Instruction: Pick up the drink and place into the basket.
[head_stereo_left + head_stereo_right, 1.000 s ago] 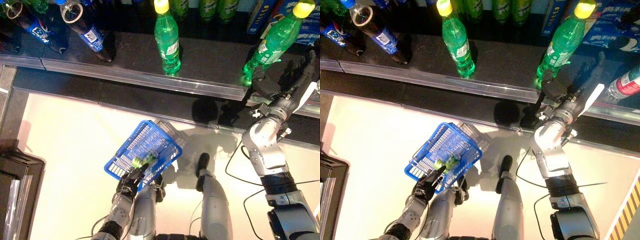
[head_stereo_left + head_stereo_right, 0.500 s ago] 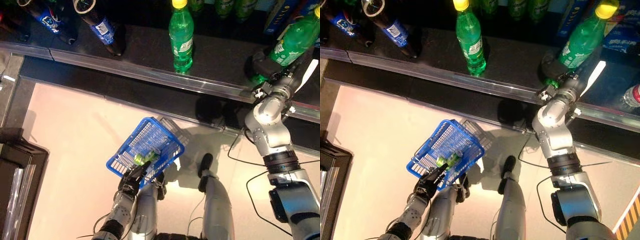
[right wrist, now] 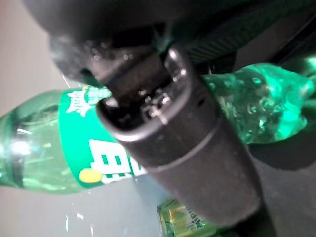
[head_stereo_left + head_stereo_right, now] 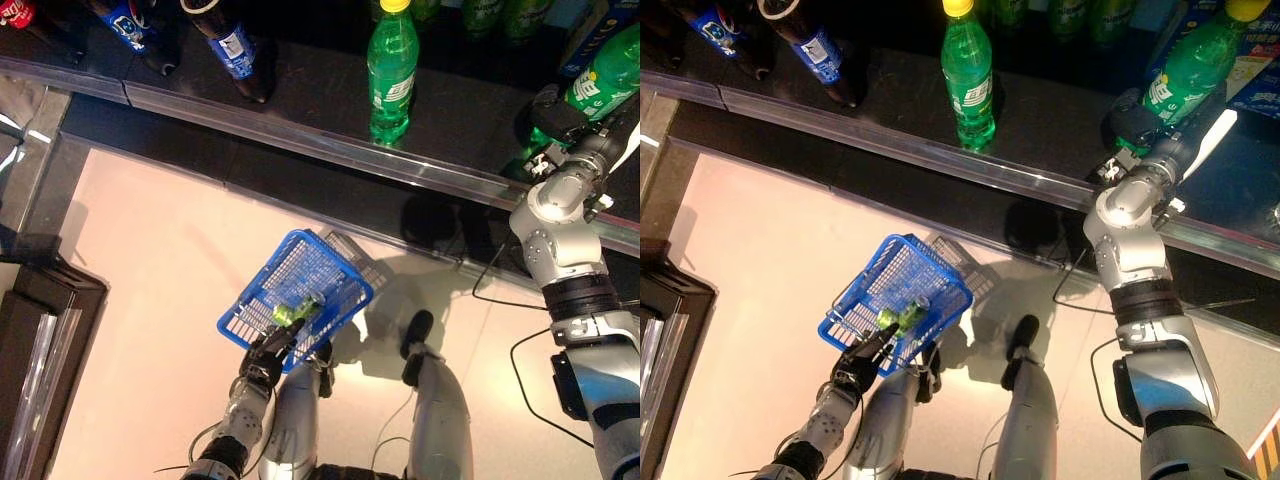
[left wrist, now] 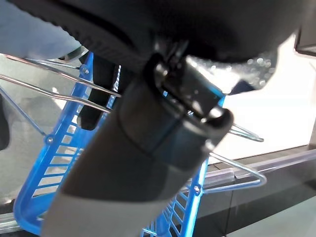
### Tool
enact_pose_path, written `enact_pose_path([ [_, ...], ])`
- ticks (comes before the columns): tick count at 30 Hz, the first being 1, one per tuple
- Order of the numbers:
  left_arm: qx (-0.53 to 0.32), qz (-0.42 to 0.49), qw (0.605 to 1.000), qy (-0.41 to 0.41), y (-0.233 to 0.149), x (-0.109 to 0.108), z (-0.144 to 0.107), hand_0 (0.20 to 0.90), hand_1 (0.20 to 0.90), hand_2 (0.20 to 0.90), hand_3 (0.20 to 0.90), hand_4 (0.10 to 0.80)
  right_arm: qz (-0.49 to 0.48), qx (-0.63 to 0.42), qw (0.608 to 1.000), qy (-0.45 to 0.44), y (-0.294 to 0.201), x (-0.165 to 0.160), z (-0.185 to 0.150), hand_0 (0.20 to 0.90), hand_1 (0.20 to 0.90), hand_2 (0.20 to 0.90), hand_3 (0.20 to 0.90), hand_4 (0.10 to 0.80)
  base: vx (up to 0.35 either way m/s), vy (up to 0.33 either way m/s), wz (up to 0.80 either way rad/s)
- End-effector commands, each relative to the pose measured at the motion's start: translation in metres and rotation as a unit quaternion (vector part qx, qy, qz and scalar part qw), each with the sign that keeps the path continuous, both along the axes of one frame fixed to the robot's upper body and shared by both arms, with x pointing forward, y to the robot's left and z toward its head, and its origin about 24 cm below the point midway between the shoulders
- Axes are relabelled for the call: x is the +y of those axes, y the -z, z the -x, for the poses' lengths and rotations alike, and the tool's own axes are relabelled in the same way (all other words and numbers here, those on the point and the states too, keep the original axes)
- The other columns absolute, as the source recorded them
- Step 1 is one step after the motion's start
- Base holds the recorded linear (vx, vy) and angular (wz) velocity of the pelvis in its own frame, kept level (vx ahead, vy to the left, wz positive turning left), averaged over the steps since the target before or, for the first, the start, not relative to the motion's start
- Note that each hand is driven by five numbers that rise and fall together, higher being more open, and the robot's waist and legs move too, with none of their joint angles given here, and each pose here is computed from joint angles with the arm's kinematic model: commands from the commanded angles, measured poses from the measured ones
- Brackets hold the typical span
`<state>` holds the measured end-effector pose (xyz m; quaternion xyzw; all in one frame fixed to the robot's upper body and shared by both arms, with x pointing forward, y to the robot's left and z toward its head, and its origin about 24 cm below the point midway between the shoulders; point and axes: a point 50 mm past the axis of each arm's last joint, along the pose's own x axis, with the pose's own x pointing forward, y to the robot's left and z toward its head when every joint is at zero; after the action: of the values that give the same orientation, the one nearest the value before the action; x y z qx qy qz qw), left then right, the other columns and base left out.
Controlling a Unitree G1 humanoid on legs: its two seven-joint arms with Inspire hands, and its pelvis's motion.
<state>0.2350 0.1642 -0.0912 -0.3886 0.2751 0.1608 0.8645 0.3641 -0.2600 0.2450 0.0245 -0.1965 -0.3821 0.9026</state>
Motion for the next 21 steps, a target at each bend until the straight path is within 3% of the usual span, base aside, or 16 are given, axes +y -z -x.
enact_pose_path([
  [1, 0.058, -0.049, 0.997, -0.01, 0.023, 0.039, 0.055, 0.3, 0.3, 0.3, 0.2, 0.1, 0.06, -0.151, 0.987, -0.007, -0.078, 0.001, 0.02, 0.3, 0.3, 0.3, 0.2, 0.1, 0.0, 0.0, 0.0],
  [12, 0.03, -0.034, 0.998, -0.043, 0.02, 0.043, 0.056, 0.3, 0.3, 0.3, 0.2, 0.1, 0.097, -0.176, 0.979, -0.024, -0.079, 0.006, 0.035, 0.3, 0.3, 0.3, 0.2, 0.1, -0.024, 0.02, 0.0],
  [21, -0.004, -0.032, 0.991, -0.127, 0.011, 0.064, 0.059, 0.3, 0.3, 0.3, 0.2, 0.1, 0.162, -0.215, 0.959, -0.091, -0.056, 0.03, 0.068, 0.3, 0.3, 0.3, 0.2, 0.1, 0.002, 0.037, 0.02],
])
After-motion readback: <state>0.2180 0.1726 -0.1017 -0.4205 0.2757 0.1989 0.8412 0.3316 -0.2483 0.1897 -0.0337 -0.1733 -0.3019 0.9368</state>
